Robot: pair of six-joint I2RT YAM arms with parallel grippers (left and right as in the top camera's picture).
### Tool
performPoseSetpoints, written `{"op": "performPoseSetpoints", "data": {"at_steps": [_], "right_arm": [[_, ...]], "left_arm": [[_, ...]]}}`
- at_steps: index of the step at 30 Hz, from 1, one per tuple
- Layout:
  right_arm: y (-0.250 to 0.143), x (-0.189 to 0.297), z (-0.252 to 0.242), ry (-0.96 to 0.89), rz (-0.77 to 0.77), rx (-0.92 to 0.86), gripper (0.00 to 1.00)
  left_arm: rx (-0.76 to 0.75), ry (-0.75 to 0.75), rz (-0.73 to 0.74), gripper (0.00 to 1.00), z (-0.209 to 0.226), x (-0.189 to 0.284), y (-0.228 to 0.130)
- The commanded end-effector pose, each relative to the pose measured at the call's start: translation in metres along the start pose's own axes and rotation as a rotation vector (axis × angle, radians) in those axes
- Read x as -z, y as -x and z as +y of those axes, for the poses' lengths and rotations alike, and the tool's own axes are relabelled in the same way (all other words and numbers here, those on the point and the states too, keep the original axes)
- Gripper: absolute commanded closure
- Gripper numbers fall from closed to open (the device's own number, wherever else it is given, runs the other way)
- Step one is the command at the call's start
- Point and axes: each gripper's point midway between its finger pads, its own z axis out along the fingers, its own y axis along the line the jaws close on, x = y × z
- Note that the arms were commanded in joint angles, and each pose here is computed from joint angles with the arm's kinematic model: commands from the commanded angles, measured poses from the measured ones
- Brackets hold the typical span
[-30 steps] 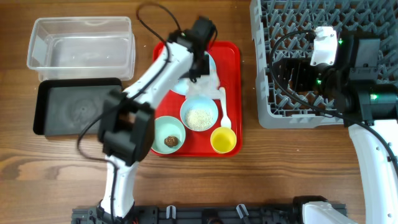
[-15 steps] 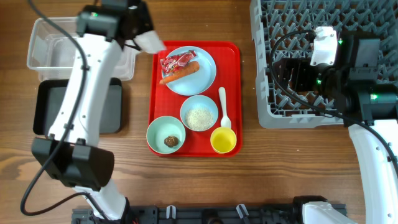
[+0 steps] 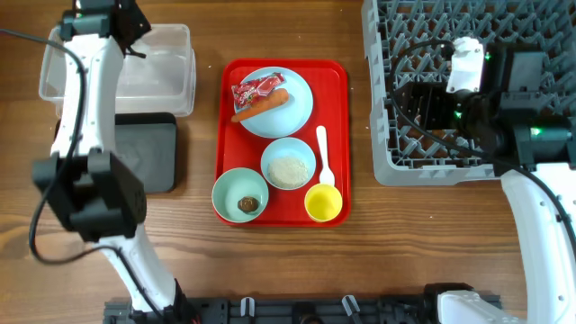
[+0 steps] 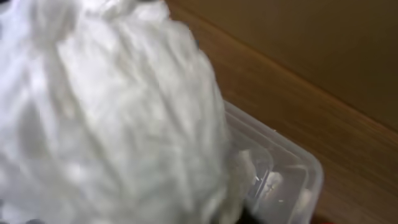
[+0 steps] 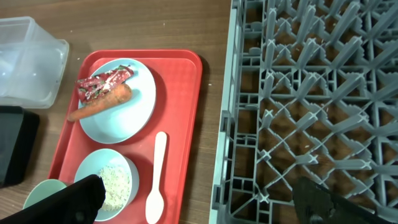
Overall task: Sort waste into correct bins and load items into the dishwasher rack
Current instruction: 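Carry the napkin left and drop it into the clear plastic bin, then reach the left gripper to the plate and grasp the carrot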
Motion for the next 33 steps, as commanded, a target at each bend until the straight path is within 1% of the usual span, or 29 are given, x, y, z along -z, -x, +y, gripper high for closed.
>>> {"op": "performPoseSetpoints", "data": {"at_steps": [1,2,6,7,10,12,14,17,20,23,25,29,31,33], "right_arm": [[0.005,0.000,0.002,0.014,-0.002,-0.034,0.00],[0.005,0.000,0.002,0.014,-0.001,-0.034,0.00],[0.005,0.000,0.002,0.014,-0.001,-0.033,0.00],[0.005,0.000,0.002,0.014,-0.001,-0.033,0.00],[0.004,0.000,0.002,0.014,0.000,-0.033,0.00],[0.005,0.000,0.002,0.014,-0.001,-0.032,0.00],[0.005,0.000,0.002,0.013,-0.001,-0.031,0.00],[0.005,0.000,0.002,0.013,-0.001,-0.032,0.00],[0.004,0.000,0.002,0.013,0.000,-0.032,0.00],[0.004,0.000,0.001,0.013,0.003,-0.033,0.00],[0.002,0.000,0.001,0.013,0.009,-0.034,0.00],[-0.001,0.000,0.001,0.011,0.021,-0.037,0.00],[-0.002,0.000,0.001,0.010,0.024,-0.038,0.00],[-0.002,0.000,0.000,0.007,0.025,-0.038,0.00]], "left_arm": [[-0.026,0.003,0.065,0.11,-0.004,-0.030,-0.022],[-0.027,0.005,0.070,0.00,-0.003,-0.032,-0.024],[-0.029,-0.013,0.047,0.00,-0.007,-0.020,-0.015],[-0.059,-0.046,0.043,0.00,-0.013,-0.012,-0.012],[-0.173,-0.210,0.034,0.00,-0.042,0.022,-0.007],[-0.252,-0.321,0.017,0.00,-0.067,0.054,-0.007],[-0.286,-0.366,0.015,0.00,-0.085,0.071,-0.014],[-0.427,-0.432,0.047,0.00,-0.117,0.087,-0.042],[-0.614,-0.473,0.112,0.00,-0.150,0.092,-0.087],[-0.764,-0.504,0.184,0.02,-0.174,0.093,-0.132],[-0.836,-0.484,0.235,0.03,-0.180,0.086,-0.158],[-0.921,-0.385,0.330,0.05,-0.177,0.058,-0.198],[-0.956,-0.382,0.376,0.10,-0.177,0.049,-0.216],[-0.973,-0.371,0.420,0.13,-0.175,0.039,-0.230]]}}
